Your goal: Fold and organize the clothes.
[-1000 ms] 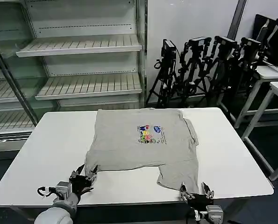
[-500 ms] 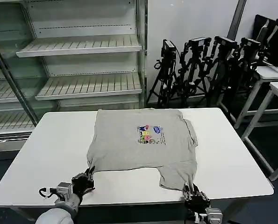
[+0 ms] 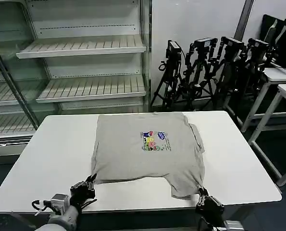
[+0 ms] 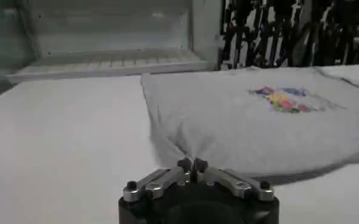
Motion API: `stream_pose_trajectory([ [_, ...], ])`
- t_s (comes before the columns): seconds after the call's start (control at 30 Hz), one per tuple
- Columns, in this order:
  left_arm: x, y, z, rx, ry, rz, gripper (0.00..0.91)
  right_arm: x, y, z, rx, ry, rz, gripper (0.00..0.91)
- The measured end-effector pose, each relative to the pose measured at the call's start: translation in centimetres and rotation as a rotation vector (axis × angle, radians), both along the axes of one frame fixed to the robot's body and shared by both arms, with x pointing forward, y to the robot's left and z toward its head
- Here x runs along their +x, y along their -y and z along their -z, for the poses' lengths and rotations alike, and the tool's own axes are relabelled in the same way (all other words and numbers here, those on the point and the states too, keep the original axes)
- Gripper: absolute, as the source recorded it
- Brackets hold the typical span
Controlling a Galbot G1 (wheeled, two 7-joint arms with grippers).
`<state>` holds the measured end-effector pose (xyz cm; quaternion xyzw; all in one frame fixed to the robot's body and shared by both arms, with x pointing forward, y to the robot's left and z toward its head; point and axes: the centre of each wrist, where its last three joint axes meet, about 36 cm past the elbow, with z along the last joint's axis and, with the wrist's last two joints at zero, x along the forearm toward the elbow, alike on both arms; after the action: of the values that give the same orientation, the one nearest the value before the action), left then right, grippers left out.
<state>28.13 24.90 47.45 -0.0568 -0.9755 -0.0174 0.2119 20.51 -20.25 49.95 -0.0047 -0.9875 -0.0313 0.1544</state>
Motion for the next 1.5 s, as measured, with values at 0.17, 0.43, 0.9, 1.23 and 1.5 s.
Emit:
stream_pose_trajectory([
  [0.17, -2.0, 0.2, -1.6, 0.004, 0.012, 0.001, 0.02, -0.9, 0.2, -1.0, -0.001, 0.021, 0.007, 0.0],
  [0.43, -3.5, 0.4, -2.8, 0.001, 0.016, 0.008, 0.02, -0.1, 0.7, -2.1, 0.003, 0.088, 0.016, 0.0],
  [0.9, -0.3, -0.2, -2.4, 0.017, 0.056, 0.059, 0.02, 7.2, 1.4, -0.3, 0.023, 0.158, -0.008, 0.0],
  [1.23, 4.6, -1.4, -0.8, 0.068, 0.06, 0.079, 0.02, 13.8, 2.4, 1.1, -0.001, 0.133, -0.038, 0.0],
  [1.5, 8.1, -2.1, 0.7, 0.103, 0.047, 0.078, 0.02, 19.1, 2.4, 2.5, -0.029, 0.087, -0.043, 0.0],
])
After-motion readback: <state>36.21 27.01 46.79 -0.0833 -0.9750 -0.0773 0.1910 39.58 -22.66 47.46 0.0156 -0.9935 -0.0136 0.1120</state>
